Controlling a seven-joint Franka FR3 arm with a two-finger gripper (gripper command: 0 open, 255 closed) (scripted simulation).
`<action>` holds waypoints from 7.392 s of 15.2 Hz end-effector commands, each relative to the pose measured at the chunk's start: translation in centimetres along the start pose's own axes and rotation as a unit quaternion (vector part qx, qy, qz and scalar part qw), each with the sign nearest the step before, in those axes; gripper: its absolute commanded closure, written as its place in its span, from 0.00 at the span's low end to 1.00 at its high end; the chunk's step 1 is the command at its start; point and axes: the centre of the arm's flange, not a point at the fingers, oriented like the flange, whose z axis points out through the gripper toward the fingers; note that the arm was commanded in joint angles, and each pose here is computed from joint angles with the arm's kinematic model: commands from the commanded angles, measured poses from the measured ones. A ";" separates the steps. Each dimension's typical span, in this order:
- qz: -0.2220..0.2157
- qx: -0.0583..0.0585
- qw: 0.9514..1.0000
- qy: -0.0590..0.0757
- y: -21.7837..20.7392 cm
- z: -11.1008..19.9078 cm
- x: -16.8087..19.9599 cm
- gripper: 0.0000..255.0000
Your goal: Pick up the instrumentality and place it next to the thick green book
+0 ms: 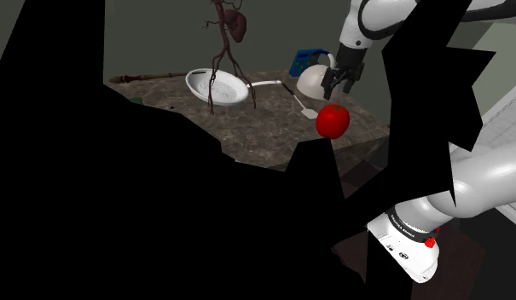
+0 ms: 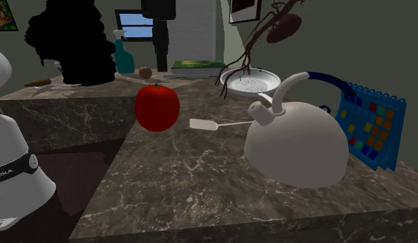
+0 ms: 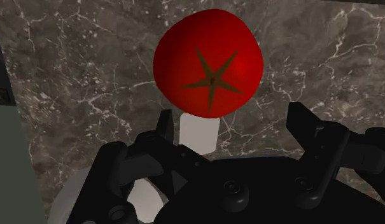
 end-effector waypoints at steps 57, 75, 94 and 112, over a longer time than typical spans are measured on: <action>0.074 0.020 0.995 0.057 5.0 5.5 19.1 1.00; 0.074 0.020 0.995 0.057 -6.1 0.8 15.4 1.00; 0.074 0.020 0.995 0.057 -30.1 0.2 7.9 1.00; 0.074 0.020 0.995 0.057 -40.3 5.2 5.1 1.00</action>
